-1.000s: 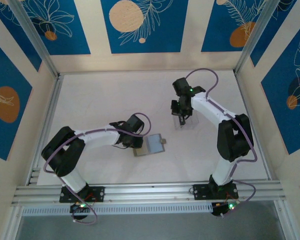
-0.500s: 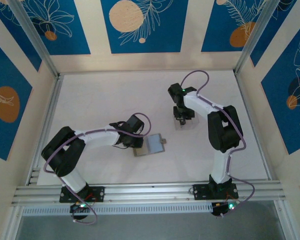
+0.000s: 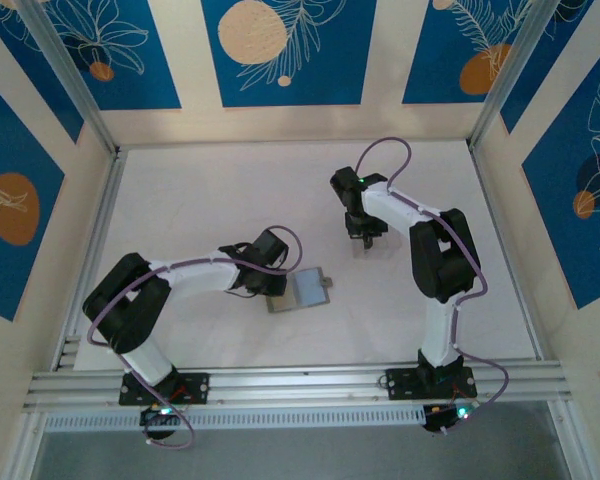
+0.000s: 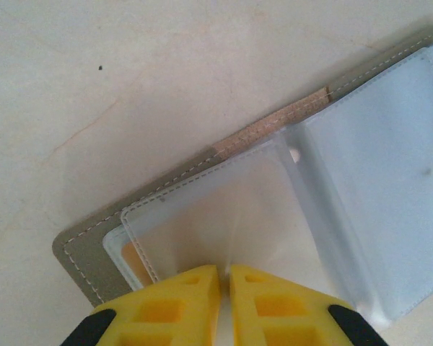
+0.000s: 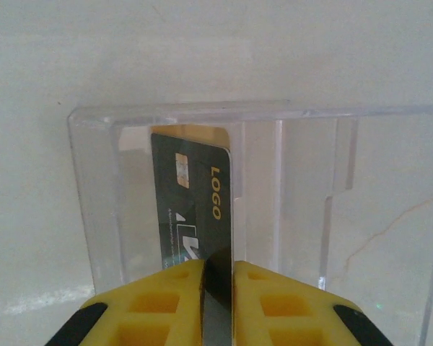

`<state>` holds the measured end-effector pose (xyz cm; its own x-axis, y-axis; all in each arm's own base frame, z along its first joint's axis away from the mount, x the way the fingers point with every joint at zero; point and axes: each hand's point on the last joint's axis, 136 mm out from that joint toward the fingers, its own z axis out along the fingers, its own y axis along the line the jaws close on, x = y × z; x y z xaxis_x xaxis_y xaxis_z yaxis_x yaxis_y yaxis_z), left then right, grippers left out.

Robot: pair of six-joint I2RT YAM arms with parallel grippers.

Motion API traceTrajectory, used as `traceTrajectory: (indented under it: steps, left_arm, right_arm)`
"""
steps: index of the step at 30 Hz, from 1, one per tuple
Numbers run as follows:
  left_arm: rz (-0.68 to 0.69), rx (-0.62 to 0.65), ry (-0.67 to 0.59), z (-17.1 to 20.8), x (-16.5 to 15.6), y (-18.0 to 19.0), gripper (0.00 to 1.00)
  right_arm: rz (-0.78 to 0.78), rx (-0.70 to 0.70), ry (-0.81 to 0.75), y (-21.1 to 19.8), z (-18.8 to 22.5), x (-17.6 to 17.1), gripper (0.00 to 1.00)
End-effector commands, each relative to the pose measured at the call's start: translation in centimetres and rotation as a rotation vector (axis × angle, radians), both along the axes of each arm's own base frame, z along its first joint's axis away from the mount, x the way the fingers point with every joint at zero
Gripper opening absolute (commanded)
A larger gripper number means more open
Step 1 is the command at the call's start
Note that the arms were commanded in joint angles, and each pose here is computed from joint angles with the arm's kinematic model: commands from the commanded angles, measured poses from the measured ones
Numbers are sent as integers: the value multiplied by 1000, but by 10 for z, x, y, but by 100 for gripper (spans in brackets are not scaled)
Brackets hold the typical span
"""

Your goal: Put the credit cards into the card holder

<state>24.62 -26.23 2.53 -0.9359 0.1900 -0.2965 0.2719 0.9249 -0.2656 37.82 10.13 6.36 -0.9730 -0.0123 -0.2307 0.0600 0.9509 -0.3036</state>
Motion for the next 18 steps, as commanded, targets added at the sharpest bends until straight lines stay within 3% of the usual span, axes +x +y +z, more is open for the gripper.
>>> traceTrajectory:
  steps: [1, 18]
  left_arm:
    - [-9, 117, 137, -37, -35, 25, 13]
    - [-7, 110, 144, -39, -35, 24, 12]
  right_arm:
    - [6, -58, -9, -6, 11, 1, 17]
    - [25, -69, -31, -2, 30, -2, 7]
